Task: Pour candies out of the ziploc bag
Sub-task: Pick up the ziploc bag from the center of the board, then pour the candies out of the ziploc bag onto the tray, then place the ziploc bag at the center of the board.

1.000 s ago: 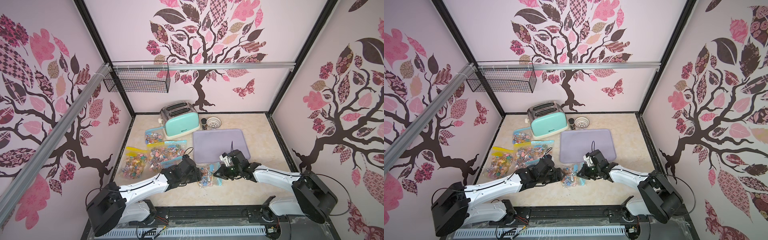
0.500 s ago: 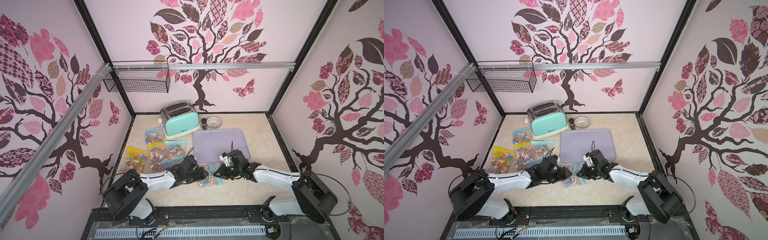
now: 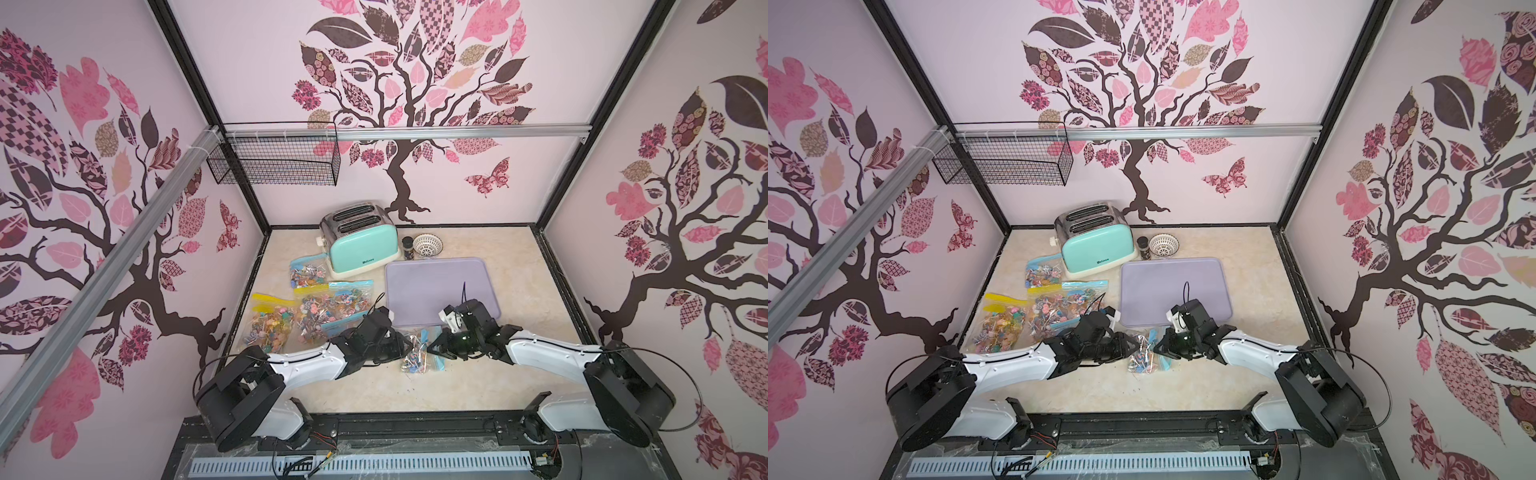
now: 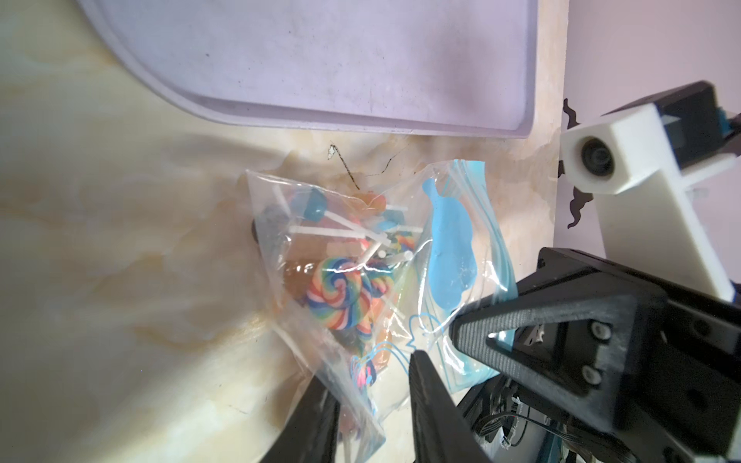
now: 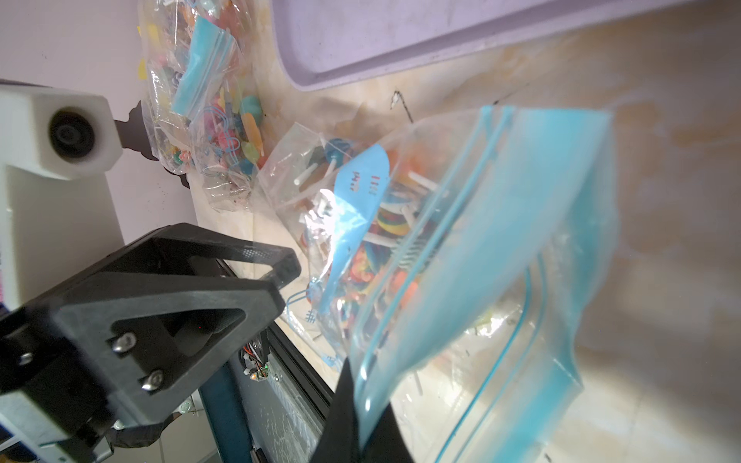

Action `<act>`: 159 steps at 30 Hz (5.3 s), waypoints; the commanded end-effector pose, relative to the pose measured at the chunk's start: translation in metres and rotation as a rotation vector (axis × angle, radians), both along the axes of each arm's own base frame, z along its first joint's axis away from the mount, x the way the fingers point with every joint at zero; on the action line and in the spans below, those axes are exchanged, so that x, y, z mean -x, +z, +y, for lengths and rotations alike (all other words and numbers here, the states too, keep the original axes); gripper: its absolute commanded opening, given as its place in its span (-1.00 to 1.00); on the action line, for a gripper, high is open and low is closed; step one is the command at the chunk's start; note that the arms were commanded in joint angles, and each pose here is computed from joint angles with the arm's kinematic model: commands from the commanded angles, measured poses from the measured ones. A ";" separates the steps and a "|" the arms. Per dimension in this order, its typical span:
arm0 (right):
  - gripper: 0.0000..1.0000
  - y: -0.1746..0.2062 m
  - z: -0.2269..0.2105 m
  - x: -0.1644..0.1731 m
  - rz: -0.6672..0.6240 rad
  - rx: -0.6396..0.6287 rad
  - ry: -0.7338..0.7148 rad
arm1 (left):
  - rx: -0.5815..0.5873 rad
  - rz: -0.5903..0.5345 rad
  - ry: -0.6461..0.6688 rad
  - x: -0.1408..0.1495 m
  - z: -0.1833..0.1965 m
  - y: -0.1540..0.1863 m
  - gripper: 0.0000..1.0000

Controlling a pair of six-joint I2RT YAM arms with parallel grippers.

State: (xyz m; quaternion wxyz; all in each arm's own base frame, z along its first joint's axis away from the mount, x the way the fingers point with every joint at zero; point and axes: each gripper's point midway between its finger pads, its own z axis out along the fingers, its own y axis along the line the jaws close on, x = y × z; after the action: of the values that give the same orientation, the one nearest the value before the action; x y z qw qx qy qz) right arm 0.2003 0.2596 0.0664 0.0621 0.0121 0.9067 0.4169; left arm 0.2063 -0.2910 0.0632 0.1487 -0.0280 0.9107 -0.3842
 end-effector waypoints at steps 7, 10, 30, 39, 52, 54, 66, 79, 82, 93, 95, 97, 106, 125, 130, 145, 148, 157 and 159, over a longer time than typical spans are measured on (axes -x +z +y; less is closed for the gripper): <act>-1.00 0.006 0.001 0.000 -0.022 0.000 0.006 | -0.054 0.022 0.016 0.002 0.010 -0.014 -0.65; -1.00 0.007 0.000 0.000 -0.023 -0.001 0.005 | -0.057 0.017 0.023 0.001 0.011 -0.014 -0.90; -1.00 0.088 0.008 -0.049 -0.246 0.077 -0.001 | -0.130 -0.155 0.073 -0.027 0.020 0.060 -1.00; -1.00 0.132 -0.010 -0.113 -0.337 0.104 -0.067 | -0.103 -0.194 0.058 -0.083 0.001 0.095 -1.00; -1.00 0.098 -0.075 -0.216 -0.300 0.181 -0.213 | -0.054 -0.191 -0.051 -0.184 -0.061 0.081 -1.00; -1.00 0.084 -0.082 -0.223 -0.281 0.217 -0.224 | -0.048 -0.183 -0.068 -0.193 -0.069 0.074 -1.00; -0.35 0.039 -0.094 -0.222 -0.190 0.275 -0.248 | -0.062 -0.222 -0.121 -0.205 -0.080 0.095 -1.00; 0.37 0.054 -0.102 -0.211 -0.227 0.283 -0.280 | -0.116 -0.278 -0.197 -0.191 -0.089 0.136 -1.00; 0.42 0.058 -0.103 -0.209 -0.239 0.286 -0.285 | -0.130 -0.280 -0.204 -0.189 -0.091 0.145 -1.00; 0.49 0.075 -0.096 -0.188 -0.338 0.234 -0.189 | -0.190 -0.259 -0.199 -0.186 -0.086 0.149 -1.00; 0.50 0.083 -0.086 -0.179 -0.381 0.161 -0.138 | -0.186 -0.264 -0.197 -0.185 -0.085 0.152 -1.00; 0.52 0.093 -0.074 -0.169 -0.421 0.079 -0.083 | -0.175 -0.268 -0.192 -0.185 -0.086 0.157 -1.00; 0.79 0.107 -0.060 -0.142 -0.599 -0.094 -0.061 | -0.078 -0.297 -0.179 -0.169 -0.084 0.202 -1.00; 0.28 0.184 -0.031 -0.117 -0.878 -0.512 0.082 | -0.033 -0.322 -0.116 -0.138 -0.054 0.232 -1.00; -0.70 0.186 -0.029 -0.117 -0.832 -0.561 0.072 | -0.041 -0.332 -0.108 -0.138 -0.050 0.233 -1.00; -1.00 0.170 -0.168 -0.225 -0.851 0.349 -0.482 | -0.341 -0.298 0.043 -0.120 0.054 0.181 0.93; -1.00 0.166 -0.217 -0.248 -0.853 0.436 -0.644 | -0.413 -0.252 0.097 -0.107 0.082 0.157 0.96; -1.00 0.090 -0.314 -0.295 -0.761 0.548 -0.917 | -0.540 -0.127 0.274 -0.080 0.155 0.100 0.91; -1.00 0.072 -0.323 -0.296 -0.723 0.574 -0.931 | -0.539 -0.115 0.305 -0.077 0.167 0.095 0.90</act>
State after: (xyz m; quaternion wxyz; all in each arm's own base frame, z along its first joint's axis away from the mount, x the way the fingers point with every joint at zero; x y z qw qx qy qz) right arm 0.4893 -0.0473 0.1370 0.5179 0.2222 0.8216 0.0857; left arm 0.2838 -0.1400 0.1550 0.2409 -0.0741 0.9615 -0.1091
